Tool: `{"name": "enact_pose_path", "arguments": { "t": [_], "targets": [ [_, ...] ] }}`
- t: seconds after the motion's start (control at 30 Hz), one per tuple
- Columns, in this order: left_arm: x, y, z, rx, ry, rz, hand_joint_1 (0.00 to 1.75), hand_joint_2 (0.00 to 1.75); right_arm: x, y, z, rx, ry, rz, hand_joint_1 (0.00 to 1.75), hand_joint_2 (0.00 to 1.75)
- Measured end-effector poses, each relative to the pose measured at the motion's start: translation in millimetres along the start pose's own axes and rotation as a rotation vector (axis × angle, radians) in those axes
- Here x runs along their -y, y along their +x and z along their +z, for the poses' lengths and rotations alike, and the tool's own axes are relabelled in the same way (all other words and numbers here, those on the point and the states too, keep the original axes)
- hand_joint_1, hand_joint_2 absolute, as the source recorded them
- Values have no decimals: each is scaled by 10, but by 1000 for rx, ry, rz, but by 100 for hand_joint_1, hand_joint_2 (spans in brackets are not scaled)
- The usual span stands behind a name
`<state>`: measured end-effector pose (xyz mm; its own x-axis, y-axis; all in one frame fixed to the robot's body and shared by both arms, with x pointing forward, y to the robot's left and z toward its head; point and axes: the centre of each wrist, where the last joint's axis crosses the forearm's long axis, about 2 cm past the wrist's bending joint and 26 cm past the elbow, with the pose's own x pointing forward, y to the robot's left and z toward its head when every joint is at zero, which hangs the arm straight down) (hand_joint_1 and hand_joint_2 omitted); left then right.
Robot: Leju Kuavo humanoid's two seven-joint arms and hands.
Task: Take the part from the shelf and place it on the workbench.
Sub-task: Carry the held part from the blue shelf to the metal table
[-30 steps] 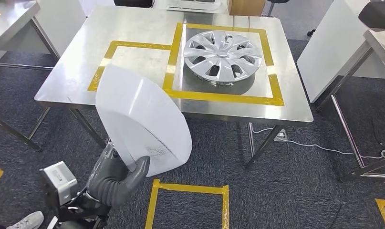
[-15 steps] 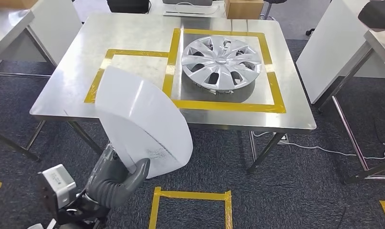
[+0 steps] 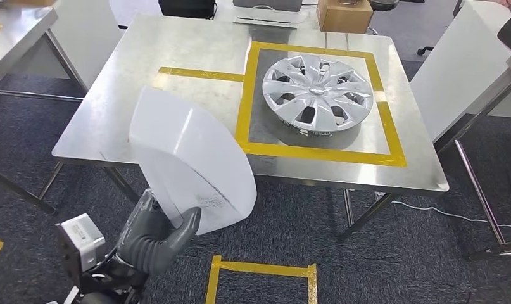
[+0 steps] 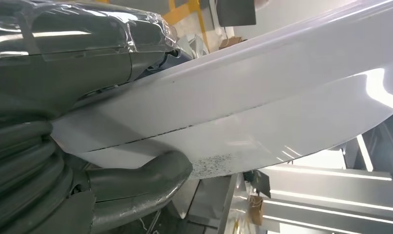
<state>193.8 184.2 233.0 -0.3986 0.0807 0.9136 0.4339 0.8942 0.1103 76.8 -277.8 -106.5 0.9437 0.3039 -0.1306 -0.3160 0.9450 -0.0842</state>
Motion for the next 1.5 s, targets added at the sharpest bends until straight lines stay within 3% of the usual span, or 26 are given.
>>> {"name": "enact_pose_path", "arguments": {
  "t": [1.5],
  "targets": [
    [-3,19,1,5,-1,-3,175,175,-17,-1,1,7,1,0,0,175]
  ]
}}
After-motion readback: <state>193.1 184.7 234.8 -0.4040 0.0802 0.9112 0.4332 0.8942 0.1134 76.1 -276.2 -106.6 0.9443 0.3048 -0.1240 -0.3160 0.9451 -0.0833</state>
